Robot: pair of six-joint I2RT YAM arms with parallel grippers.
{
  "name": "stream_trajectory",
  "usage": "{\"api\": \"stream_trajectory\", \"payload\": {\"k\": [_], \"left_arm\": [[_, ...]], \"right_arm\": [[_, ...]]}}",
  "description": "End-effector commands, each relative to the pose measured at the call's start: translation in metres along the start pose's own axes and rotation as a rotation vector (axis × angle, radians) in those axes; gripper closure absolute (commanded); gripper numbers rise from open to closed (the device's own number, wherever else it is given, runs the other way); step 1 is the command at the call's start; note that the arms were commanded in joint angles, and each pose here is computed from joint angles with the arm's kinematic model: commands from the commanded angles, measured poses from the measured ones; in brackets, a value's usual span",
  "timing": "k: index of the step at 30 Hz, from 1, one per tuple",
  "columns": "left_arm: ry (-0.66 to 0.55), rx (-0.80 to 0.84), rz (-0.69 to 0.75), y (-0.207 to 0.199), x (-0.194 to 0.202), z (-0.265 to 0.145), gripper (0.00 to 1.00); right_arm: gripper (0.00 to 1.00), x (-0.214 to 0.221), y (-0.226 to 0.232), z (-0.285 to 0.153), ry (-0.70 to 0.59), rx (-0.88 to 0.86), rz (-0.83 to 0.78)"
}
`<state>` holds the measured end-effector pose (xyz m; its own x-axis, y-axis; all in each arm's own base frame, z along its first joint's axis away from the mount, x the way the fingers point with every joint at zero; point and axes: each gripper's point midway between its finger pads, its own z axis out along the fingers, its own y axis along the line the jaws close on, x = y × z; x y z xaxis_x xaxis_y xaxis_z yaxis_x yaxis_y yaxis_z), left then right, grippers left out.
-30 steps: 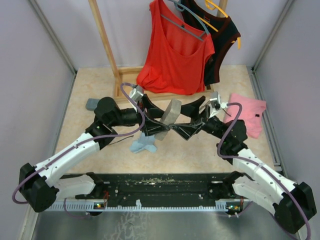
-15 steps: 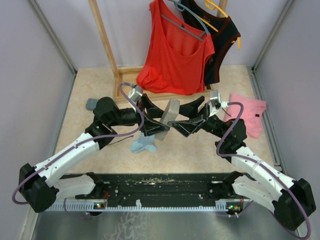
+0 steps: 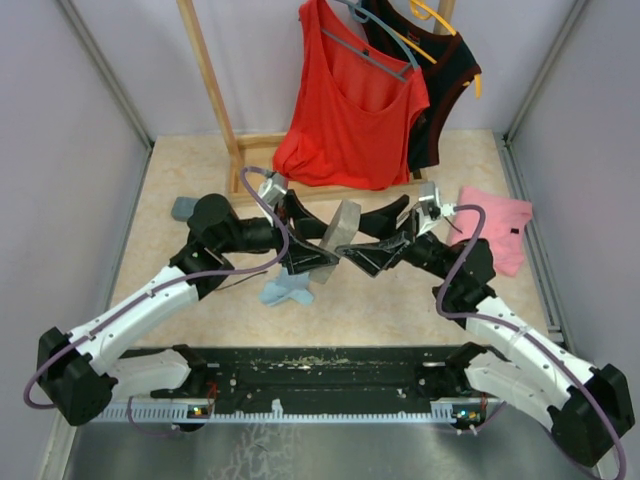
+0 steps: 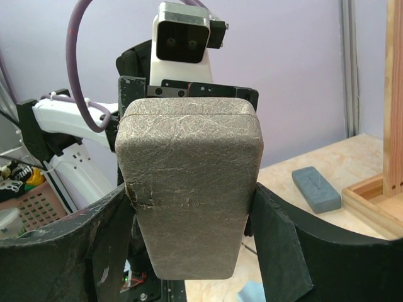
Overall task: Organize the sunglasses
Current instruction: Place the sunglasses case at the center of the board.
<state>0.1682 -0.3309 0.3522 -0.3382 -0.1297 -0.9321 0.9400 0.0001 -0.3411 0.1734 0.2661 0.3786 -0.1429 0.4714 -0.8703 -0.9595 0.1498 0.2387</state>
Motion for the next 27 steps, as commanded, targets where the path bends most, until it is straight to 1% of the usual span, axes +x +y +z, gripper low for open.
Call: {"api": "stream_trajectory", "payload": {"k": [1, 2, 3, 4, 5, 10, 15, 17, 20, 23, 27], "left_arm": [[-0.034, 0.003, 0.097, -0.009, -0.021, -0.002, 0.42], [-0.033, 0.001, 0.1, -0.01, -0.022, -0.002, 0.38], [-0.031, -0.001, 0.102, -0.01, -0.022, -0.002, 0.3], [-0.03, -0.002, 0.106, -0.01, -0.023, -0.002, 0.06], [-0.027, -0.006, 0.107, -0.009, -0.023, -0.002, 0.01], [-0.004, -0.028, 0.123, -0.006, -0.023, -0.003, 0.0], [0.028, -0.056, 0.164, -0.003, -0.019, -0.008, 0.0], [0.045, -0.053, 0.178, -0.003, -0.016, -0.009, 0.0], [0.063, -0.016, 0.18, -0.008, -0.011, -0.009, 0.0], [0.06, 0.019, 0.184, -0.014, -0.011, -0.009, 0.0], [0.054, 0.037, 0.185, -0.017, -0.014, -0.007, 0.0]], "right_arm": [[1.0, -0.029, 0.006, 0.003, -0.055, 0.047, -0.033], [1.0, -0.029, 0.006, 0.001, -0.053, 0.059, -0.034], [1.0, -0.029, 0.005, 0.0, -0.051, 0.069, -0.034], [1.0, -0.029, 0.004, -0.001, -0.046, 0.079, -0.034], [1.0, -0.027, 0.003, -0.002, -0.034, 0.092, -0.031], [1.0, -0.026, -0.006, -0.006, -0.005, 0.169, -0.017], [1.0, -0.026, -0.002, -0.01, 0.003, 0.167, -0.015], [1.0, -0.027, 0.005, -0.01, 0.007, 0.136, -0.026], [1.0, -0.029, 0.023, -0.01, 0.013, 0.036, -0.068], [1.0, -0.036, 0.035, -0.01, -0.006, -0.017, -0.099], [1.0, -0.038, 0.045, -0.008, 0.002, -0.074, -0.123]]}}
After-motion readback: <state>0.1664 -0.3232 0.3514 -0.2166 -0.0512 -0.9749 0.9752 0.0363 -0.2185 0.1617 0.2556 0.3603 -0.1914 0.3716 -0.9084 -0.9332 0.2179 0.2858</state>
